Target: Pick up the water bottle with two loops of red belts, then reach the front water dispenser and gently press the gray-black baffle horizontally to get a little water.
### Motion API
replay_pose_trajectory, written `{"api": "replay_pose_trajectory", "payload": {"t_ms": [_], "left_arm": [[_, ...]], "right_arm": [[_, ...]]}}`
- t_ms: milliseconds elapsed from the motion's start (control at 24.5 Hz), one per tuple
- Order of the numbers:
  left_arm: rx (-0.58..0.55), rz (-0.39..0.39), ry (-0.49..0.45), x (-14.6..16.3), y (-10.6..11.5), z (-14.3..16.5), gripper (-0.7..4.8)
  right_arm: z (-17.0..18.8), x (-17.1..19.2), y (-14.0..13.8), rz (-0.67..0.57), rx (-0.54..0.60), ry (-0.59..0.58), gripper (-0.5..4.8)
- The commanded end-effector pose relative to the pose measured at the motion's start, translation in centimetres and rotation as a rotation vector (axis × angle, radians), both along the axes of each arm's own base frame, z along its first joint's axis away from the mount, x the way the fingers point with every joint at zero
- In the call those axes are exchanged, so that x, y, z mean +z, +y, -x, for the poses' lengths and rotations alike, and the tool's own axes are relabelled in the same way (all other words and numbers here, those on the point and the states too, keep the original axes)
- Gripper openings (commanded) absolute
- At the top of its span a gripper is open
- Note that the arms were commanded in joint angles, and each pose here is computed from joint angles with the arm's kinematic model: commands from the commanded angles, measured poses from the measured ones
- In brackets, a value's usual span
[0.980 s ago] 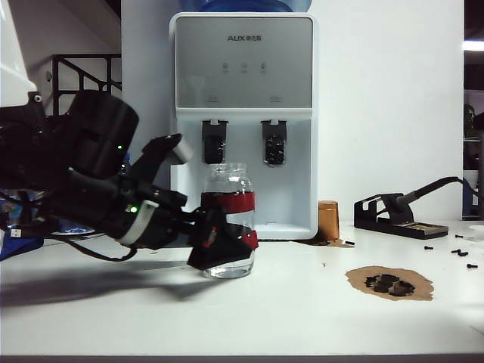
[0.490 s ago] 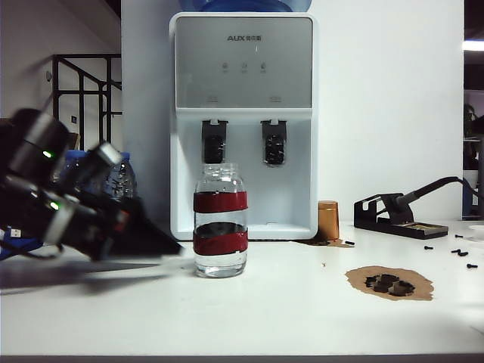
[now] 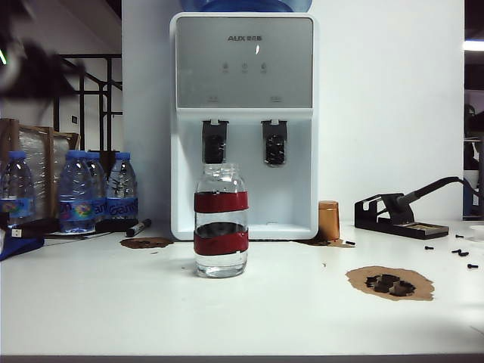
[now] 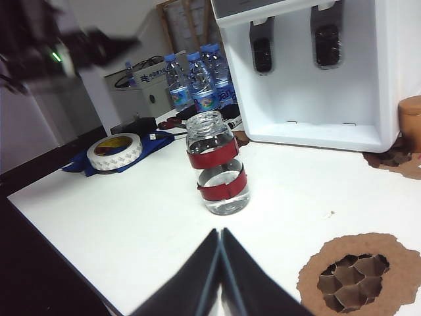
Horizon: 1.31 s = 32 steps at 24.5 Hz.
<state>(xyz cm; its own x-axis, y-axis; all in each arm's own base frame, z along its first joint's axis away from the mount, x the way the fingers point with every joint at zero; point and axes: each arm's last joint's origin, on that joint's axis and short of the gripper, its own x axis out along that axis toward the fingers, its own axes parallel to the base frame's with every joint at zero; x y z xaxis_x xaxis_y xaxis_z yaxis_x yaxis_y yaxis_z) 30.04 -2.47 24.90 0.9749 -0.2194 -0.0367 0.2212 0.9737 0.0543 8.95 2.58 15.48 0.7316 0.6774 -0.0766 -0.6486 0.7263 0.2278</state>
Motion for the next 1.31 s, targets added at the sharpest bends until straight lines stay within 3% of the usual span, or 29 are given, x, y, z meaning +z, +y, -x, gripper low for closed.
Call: {"api": "replay_pose_trajectory", "payload": {"t_ms": [41, 163, 286, 408, 653, 939, 1184, 1307], "left_arm": [[0.07, 0.049, 0.104, 3.1, 0.4, 4.1, -0.04], [0.105, 0.063, 0.195, 4.0, 0.6, 6.8, -0.04], [0.237, 0.065, 0.222, 5.1, 1.2, 9.9, -0.04], [0.22, 0.088, 0.096, 6.0, 1.5, 14.0, -0.04], [0.168, 0.078, -0.018, 3.8, 1.8, 20.2, -0.04], [0.155, 0.041, -0.027, 1.7, 1.9, 22.4, -0.04], [0.151, -0.029, -0.016, -0.1, 1.9, 22.0, -0.04], [0.142, -0.039, -0.115, -1.3, 1.8, 21.7, -0.04]], "right_arm": [[0.0, -0.1, 0.0, 0.002, 0.011, -0.004, -0.02], [0.0, -0.1, 0.1, 0.0, 0.027, -0.005, -0.02], [0.0, -0.1, 0.1, 0.0, 0.03, -0.004, -0.02], [0.0, -0.1, 0.1, 0.0, 0.03, -0.004, -0.02], [0.0, -0.1, 0.1, 0.0, 0.03, -0.004, -0.02], [0.0, -0.1, 0.1, -0.003, 0.029, 0.001, -0.02], [0.0, -0.1, 0.1, -0.003, 0.029, 0.001, -0.02], [0.0, -0.1, 0.1, -0.002, 0.017, 0.001, -0.02]]}}
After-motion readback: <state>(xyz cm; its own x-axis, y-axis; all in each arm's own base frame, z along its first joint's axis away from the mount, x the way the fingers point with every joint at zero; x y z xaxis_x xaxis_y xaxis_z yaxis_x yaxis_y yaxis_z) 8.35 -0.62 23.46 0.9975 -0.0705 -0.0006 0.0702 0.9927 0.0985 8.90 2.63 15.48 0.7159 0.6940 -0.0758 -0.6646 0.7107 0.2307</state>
